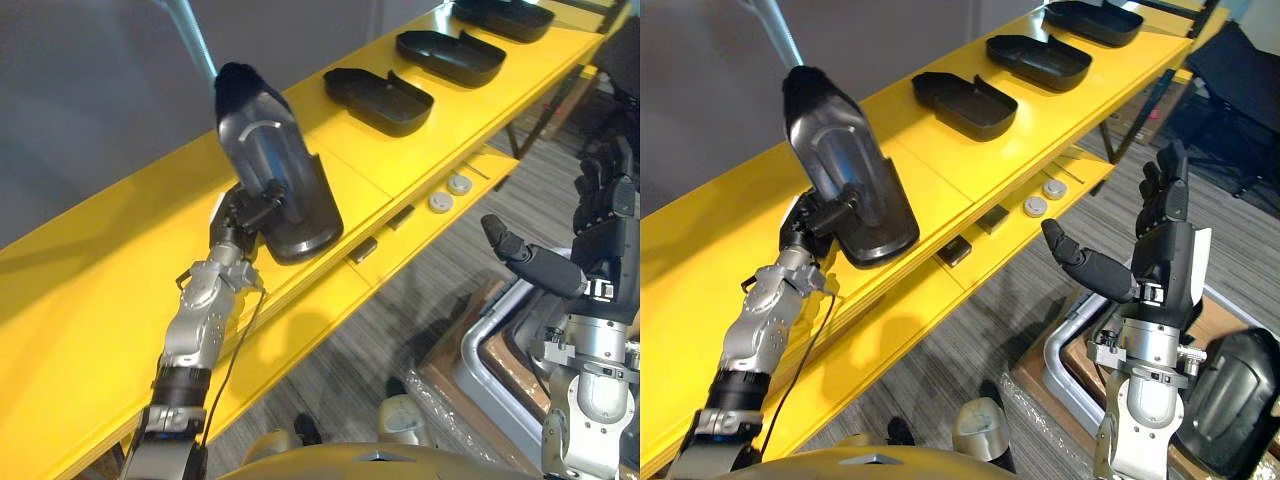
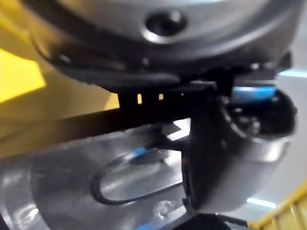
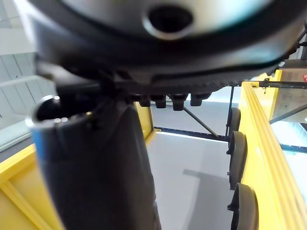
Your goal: Walk over and take three plastic housings, then place them on the shelf
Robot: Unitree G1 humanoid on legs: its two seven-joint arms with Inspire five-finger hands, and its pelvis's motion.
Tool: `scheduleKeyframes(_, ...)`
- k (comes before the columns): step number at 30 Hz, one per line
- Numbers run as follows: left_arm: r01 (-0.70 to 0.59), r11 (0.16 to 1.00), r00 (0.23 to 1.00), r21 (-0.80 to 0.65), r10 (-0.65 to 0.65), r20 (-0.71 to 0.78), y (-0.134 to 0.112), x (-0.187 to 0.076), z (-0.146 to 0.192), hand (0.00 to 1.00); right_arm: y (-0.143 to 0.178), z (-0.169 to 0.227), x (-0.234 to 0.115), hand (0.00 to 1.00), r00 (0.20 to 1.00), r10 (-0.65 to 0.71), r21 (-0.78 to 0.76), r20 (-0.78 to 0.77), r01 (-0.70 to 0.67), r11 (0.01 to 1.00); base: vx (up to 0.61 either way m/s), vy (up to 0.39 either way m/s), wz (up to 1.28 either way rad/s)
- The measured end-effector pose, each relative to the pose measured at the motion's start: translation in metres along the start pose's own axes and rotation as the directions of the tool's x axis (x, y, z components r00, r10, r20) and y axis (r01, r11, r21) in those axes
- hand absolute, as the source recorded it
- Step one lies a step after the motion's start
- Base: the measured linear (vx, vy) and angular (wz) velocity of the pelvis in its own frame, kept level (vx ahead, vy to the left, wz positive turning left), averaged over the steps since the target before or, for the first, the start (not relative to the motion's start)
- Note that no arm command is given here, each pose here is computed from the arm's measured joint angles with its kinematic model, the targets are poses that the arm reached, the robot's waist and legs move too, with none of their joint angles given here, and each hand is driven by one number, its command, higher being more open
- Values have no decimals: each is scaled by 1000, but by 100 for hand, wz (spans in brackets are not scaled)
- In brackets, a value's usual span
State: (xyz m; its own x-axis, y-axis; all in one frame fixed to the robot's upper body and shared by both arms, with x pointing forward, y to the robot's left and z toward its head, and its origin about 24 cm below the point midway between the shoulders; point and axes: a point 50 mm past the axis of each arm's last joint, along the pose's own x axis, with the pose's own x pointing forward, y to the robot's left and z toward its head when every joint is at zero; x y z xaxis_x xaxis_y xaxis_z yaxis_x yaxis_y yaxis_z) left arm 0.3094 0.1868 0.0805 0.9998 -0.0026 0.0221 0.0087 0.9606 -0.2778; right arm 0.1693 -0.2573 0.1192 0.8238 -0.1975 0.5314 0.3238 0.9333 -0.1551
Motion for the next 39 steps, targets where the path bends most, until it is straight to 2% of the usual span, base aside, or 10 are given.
scheduleKeyframes(4, -105, 994, 994, -10, 104, -12, 14, 17, 6, 0, 0, 1, 3, 100, 997, 73, -22, 5, -73, 997, 9, -41, -16)
scheduleKeyframes(12, -231, 973, 972, -16, 230, -55, 24, 29, 7, 0, 7, -2, 2, 100, 991, 131, -7, -7, -131, 991, -38, -38, -6)
scheduleKeyframes(13, -243, 969, 967, -38, 240, -82, 26, 30, 6, 100, 7, -2, 2, 100, 991, 134, -7, -7, -134, 991, -79, -42, -1)
scheduleKeyframes(18, -281, 954, 945, -107, 255, -207, 33, 29, -12, 100, 2, -3, 0, 100, 987, 159, -34, -34, -160, 986, -56, -27, -6)
scheduleKeyframes(31, -170, 985, 951, -27, 157, -267, 21, 33, -17, 100, 12, 0, -1, 100, 983, 183, 4, -24, -183, 983, -31, -26, 13)
scheduleKeyframes(34, -174, 984, 951, 32, 176, -256, 21, 33, -17, 100, 13, 4, 0, 100, 984, 180, 16, -5, -180, 984, -11, -22, 8)
scheduleKeyframes(39, -267, 954, 936, 139, 291, -198, 28, 34, -12, 100, 15, 4, 0, 100, 988, 156, 55, -2, -155, 986, -1, -4, 1)
